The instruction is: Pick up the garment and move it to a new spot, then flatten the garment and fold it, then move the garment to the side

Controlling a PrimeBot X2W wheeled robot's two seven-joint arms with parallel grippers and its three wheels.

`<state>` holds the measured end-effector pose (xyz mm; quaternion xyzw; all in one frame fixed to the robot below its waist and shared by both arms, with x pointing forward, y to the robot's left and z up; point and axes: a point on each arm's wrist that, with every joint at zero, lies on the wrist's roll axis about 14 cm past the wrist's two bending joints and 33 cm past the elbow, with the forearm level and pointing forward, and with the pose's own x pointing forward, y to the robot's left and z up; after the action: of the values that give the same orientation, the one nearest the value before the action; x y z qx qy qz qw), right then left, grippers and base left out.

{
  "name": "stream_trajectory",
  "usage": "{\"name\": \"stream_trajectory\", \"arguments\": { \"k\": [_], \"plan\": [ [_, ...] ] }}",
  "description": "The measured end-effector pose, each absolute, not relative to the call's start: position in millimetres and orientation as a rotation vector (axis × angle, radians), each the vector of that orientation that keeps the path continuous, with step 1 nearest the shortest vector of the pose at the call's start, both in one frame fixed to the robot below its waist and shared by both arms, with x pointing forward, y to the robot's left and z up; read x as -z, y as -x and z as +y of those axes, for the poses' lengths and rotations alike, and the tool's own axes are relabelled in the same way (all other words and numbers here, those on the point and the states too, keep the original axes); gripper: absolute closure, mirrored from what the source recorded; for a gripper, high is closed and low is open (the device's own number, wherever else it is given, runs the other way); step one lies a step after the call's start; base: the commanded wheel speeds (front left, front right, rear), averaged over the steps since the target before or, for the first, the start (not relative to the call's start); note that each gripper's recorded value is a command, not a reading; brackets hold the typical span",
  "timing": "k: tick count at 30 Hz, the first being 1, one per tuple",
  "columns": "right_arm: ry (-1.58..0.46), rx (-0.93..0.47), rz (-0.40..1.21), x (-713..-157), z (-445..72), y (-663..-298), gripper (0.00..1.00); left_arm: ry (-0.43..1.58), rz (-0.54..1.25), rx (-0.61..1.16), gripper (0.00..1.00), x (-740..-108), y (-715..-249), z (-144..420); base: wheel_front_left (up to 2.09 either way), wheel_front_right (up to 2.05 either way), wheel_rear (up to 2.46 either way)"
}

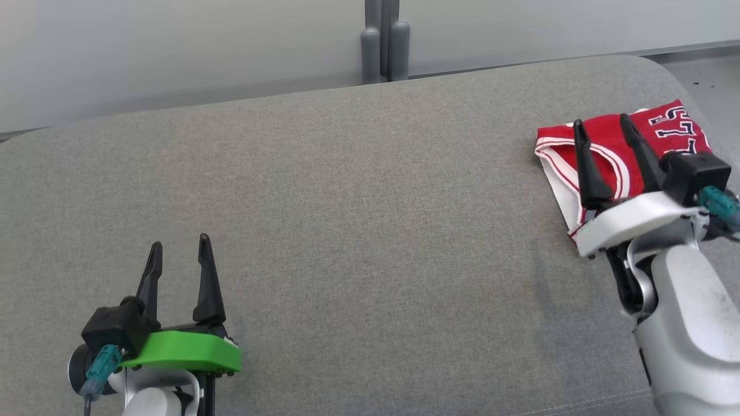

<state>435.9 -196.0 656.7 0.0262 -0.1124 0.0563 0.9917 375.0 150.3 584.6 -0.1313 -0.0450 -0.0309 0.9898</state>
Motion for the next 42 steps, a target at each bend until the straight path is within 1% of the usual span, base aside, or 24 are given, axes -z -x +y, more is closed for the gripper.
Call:
{"name": "stream_trajectory", "arguments": {
  "k": [10,18,21,27,42],
  "plan": [
    [-0.110,-0.155,-0.206,-642.8,-156.8,-396.7,0.00,0.241,-0.090,-0.022,0.00,-582.2,-353.1,174.7,0.00,0.00,0.00],
    [-0.125,-0.193,-0.159,-625.6,-138.2,-374.9,0.00,0.238,-0.070,-0.038,0.00,-575.3,-341.5,178.8,0.00,0.00,0.00],
    [-0.165,-0.203,-0.149,-621.0,-134.9,-368.0,0.00,0.238,-0.064,-0.041,0.00,-573.3,-339.6,178.6,0.00,0.00,0.00],
    [-0.185,-0.213,-0.138,-614.4,-130.7,-359.8,0.00,0.236,-0.061,-0.039,0.00,-572.5,-337.5,177.8,0.00,0.00,0.00],
    [-0.205,-0.232,-0.152,-615.1,-123.8,-354.7,0.00,0.234,-0.068,-0.036,0.00,-574.5,-334.5,177.7,0.00,0.00,0.00]
  ]
}}
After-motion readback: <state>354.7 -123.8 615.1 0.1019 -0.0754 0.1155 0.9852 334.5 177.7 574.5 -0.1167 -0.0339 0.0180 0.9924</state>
